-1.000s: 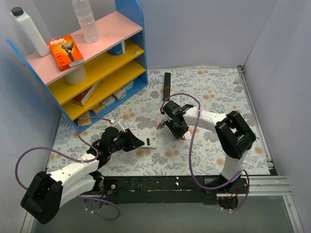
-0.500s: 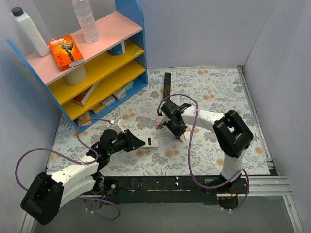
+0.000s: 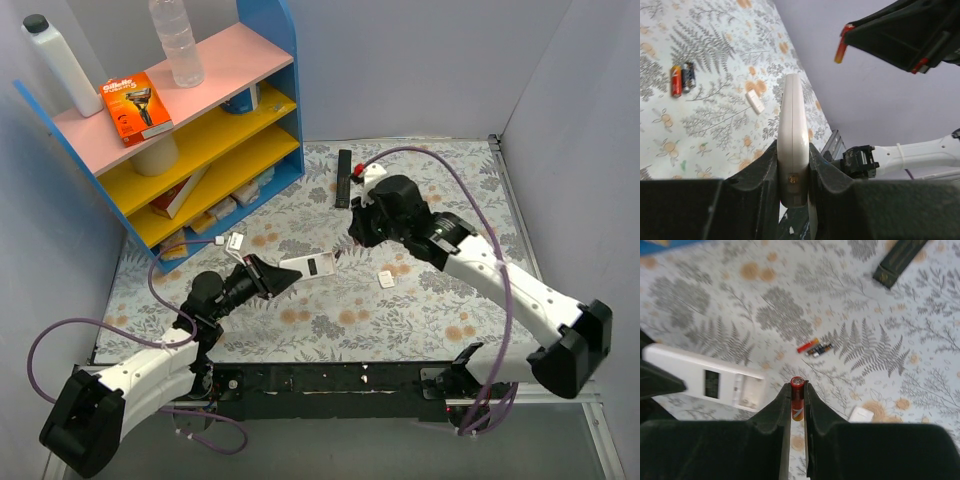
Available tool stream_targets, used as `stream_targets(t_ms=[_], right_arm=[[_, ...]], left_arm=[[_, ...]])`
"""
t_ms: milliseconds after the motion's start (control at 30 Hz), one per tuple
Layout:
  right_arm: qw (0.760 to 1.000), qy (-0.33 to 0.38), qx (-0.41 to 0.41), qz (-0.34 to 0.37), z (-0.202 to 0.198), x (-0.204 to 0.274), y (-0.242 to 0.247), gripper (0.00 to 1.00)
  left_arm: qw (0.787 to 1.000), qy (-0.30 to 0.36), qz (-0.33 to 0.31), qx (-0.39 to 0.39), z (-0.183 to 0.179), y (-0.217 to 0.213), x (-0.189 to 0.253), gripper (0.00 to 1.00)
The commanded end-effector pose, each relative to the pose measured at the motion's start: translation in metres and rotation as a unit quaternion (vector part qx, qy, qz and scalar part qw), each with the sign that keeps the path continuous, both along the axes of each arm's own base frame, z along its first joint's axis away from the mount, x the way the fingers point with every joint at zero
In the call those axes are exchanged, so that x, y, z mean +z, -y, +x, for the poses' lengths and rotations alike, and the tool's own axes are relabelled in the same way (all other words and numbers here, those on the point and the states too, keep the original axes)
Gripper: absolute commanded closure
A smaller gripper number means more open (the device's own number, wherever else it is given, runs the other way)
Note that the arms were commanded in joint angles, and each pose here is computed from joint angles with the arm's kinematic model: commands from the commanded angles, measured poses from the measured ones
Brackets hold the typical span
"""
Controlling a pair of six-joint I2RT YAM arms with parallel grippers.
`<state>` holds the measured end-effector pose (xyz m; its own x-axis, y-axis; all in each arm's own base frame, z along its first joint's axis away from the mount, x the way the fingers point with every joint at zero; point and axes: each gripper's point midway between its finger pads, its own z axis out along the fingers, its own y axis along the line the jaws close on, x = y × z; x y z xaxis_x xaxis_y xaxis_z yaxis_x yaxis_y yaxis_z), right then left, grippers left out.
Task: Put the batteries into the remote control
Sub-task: Pick up the battery from the center of the board, then load the battery into the remote control.
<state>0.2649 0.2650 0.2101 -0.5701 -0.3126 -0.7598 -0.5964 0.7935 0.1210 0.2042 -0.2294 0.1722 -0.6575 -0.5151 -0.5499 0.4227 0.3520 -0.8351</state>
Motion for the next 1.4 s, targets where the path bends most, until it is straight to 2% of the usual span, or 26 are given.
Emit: stream_targets(t_ms=[0,167,400,867,1167,1367], right_arm=[[0.985,0.073,0.011,0.156,-0.005,0.076,-0.027,0.99],[0.968,0.113,0.037,0.223,-0.024,0.108,-0.036,0.99],[0.958,0.140,0.036,0.246,-0.034,0.115,-0.040,0.99],[0.956,0.158,0.023,0.246,-0.036,0.117,-0.039,0.99],[0.965,0.134,0.035,0.221,-0.040,0.103,-0.045,0.98],[0.969,0.134,0.019,0.206,-0.037,0.104,-0.039,0.91]], left_arm=[[0.994,0.082,-0.064,-0.019,0.004,0.009,0.067,1.00],[0.990,0.111,-0.089,-0.025,0.008,0.013,0.099,1.00],[0.984,0.136,-0.111,-0.034,0.006,0.014,0.123,1.00],[0.977,0.161,-0.130,-0.041,0.000,0.013,0.144,1.00],[0.975,0.171,-0.140,-0.037,-0.002,0.010,0.147,1.00],[0.972,0.178,-0.148,-0.042,-0.004,0.010,0.149,1.00]])
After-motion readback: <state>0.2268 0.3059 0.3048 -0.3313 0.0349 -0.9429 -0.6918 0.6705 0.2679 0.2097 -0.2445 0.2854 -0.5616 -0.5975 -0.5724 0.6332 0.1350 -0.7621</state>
